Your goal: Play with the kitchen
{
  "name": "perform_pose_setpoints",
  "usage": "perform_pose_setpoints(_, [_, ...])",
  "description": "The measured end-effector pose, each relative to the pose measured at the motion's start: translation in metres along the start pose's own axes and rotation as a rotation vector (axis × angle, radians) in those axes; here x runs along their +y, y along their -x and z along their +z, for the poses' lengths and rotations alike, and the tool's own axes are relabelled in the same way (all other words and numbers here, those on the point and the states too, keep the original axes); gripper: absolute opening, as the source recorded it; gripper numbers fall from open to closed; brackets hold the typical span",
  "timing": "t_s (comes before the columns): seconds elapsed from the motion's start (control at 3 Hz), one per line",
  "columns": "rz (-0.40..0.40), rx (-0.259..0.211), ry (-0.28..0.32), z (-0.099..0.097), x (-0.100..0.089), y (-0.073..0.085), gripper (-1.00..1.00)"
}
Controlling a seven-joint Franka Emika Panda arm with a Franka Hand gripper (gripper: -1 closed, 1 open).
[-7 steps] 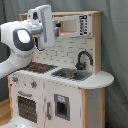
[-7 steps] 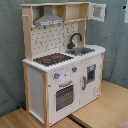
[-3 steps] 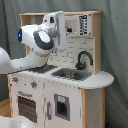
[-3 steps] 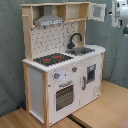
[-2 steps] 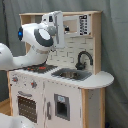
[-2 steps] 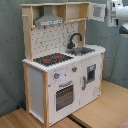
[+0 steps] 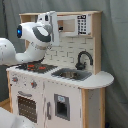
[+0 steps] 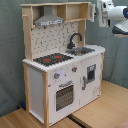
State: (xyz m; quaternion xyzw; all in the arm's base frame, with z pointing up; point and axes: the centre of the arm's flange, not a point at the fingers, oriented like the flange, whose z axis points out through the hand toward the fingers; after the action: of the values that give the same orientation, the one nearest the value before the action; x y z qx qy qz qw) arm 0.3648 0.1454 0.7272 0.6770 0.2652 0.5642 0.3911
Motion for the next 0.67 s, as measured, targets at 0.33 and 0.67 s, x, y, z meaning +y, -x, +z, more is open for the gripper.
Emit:
perform_pose_setpoints(0.33, [-0.034,0.05,-0.019,0.001,-0.015,-0.033,-1.0])
perform_pose_setpoints(0.67, [-0.058,0.077,-0.034,0.009,-0.027,-0.056,-1.0])
